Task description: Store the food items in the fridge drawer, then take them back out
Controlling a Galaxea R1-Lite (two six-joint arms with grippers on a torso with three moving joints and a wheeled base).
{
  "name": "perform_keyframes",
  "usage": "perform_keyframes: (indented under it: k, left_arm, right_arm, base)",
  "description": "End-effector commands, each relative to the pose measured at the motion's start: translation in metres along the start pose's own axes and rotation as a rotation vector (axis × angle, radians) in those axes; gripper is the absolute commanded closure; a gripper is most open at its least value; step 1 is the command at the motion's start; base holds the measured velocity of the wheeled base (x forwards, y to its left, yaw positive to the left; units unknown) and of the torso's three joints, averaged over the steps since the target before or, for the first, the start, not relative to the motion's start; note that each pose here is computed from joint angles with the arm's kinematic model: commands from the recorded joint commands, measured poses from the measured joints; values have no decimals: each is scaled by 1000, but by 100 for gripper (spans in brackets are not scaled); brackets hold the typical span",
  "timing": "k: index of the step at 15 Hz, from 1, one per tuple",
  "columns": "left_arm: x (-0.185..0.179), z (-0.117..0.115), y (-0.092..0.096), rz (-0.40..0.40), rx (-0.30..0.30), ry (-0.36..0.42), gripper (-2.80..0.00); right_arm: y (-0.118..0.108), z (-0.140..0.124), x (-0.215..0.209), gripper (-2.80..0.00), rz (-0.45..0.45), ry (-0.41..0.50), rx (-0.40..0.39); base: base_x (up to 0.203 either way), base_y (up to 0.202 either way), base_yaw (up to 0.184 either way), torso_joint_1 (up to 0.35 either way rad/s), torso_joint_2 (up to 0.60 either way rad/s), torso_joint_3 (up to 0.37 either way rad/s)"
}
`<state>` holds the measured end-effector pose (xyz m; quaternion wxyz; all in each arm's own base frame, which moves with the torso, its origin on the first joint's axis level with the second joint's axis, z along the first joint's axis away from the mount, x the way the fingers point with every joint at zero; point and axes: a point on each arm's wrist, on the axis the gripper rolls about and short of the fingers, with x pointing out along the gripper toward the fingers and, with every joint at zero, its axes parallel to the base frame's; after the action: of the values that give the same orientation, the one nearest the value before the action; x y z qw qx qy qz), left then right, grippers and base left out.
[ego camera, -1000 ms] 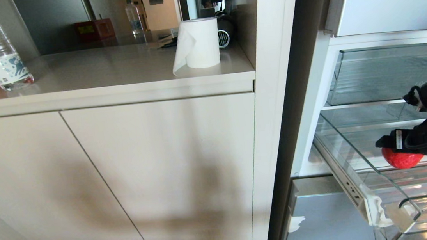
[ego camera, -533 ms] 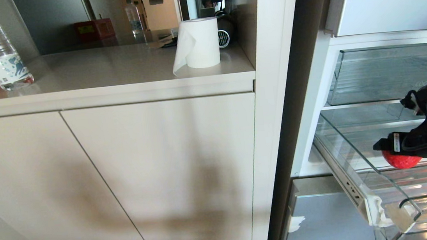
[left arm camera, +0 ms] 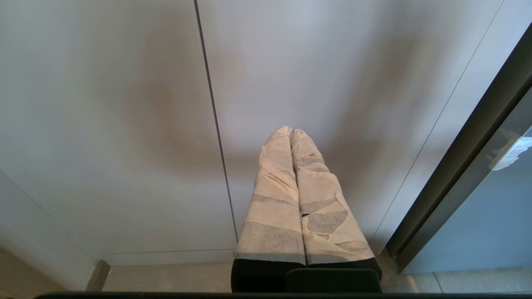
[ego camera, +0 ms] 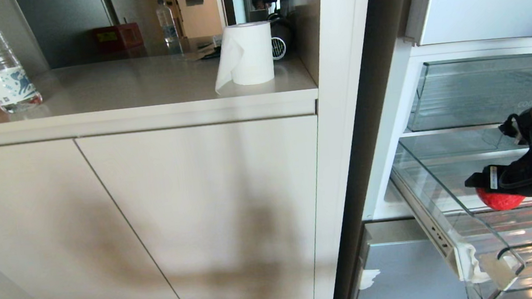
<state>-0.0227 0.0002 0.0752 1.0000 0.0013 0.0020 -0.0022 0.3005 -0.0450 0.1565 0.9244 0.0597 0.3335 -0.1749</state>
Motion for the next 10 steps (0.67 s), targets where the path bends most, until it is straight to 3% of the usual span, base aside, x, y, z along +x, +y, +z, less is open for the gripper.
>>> perform_keyframes:
  k: [1,3,10]
  left_arm:
    - [0,0,0,0,-1,1,0]
    - [0,0,0,0,1,1,0]
    - [0,0,0,0,1,1,0]
  right_arm:
    - [-1,3,-10,-280,3,-27,4]
    - [-3,4,-21,-280,6,-51,0]
    - [-4,-2,-5,-280,12,0,4]
  base:
    - [0,0,0,0,0,0]
    - [0,0,0,0,0,0]
    - [0,0,0,0,0,0]
